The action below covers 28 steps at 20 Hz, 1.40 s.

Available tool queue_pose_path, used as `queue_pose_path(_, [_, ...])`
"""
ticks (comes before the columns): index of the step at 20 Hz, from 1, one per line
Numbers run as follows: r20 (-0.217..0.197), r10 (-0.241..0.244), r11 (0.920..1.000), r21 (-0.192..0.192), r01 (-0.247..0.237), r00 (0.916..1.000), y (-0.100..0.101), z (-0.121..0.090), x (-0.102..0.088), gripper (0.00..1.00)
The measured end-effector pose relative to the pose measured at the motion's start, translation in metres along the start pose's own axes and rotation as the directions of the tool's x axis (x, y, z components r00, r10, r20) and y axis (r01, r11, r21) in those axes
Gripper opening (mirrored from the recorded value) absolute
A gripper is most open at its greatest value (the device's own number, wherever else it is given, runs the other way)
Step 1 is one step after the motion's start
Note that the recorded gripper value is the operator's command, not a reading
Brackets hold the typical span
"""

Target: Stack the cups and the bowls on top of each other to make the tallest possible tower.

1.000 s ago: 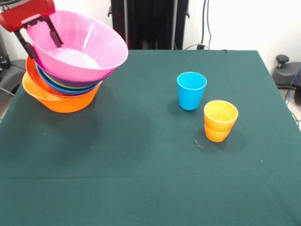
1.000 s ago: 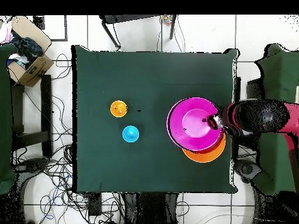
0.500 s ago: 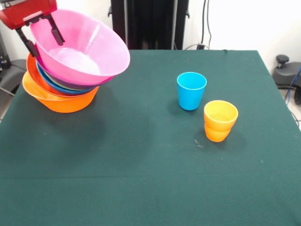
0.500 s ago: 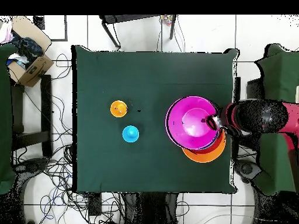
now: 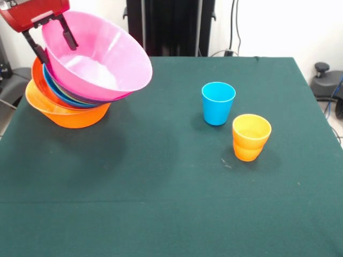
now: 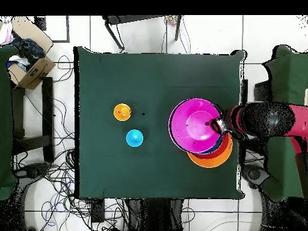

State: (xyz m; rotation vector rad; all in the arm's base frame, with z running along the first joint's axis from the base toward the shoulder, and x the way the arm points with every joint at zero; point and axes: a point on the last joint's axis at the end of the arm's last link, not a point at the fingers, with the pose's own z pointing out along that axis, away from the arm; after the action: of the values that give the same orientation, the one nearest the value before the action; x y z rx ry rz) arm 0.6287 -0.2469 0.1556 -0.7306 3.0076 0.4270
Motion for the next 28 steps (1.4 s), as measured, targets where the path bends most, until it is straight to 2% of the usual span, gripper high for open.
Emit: queue_pose_path(28, [0.014, -0.007, 0.9999, -0.008, 0.007, 0.9999, 0.0044, -0.0051, -0.0063, 1.0])
